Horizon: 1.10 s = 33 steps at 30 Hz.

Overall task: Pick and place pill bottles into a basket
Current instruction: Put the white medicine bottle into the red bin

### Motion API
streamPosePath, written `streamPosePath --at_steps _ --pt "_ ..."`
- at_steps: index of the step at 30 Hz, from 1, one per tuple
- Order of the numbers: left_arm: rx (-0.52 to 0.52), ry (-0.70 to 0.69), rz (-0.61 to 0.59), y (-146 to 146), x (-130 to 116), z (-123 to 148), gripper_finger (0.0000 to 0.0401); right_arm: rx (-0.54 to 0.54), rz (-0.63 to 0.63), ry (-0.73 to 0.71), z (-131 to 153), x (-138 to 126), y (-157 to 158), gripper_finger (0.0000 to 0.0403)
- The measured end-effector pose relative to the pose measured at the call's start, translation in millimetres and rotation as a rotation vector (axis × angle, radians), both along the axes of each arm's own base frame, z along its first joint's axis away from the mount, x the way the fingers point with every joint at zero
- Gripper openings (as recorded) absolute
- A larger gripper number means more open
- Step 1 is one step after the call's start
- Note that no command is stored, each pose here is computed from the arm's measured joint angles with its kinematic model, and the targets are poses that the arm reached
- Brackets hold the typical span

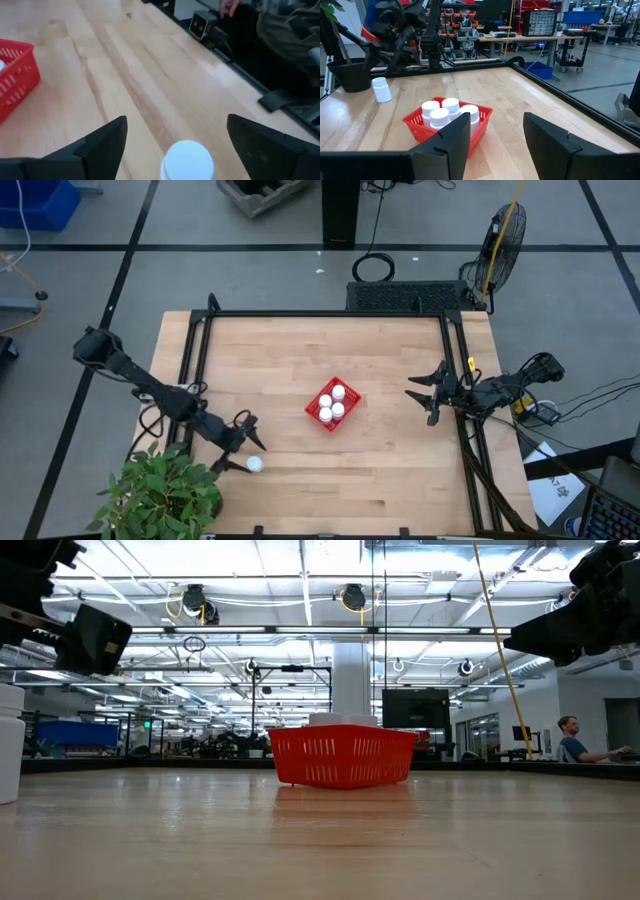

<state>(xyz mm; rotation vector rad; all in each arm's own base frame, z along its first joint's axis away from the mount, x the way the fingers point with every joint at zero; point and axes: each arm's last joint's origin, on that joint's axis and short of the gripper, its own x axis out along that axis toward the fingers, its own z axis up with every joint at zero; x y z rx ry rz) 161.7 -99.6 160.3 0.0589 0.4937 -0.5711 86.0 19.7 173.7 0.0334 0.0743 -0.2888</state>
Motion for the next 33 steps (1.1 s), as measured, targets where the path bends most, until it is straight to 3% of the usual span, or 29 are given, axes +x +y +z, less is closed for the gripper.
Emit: streamPosePath --at_steps 7,22,33 --pt "0.007 0.042 0.016 -10 -7 -4 0.0351 0.0 0.0 0.0 0 0 0 0.0177" --pt "-0.006 0.162 0.196 -20 -6 -25 0.0351 0.0 0.0 0.0 0 0 0 0.0177" --pt "-0.022 0.17 0.198 -23 -7 -26 0.0351 0.0 0.0 -0.001 0 0 0 0.0173"
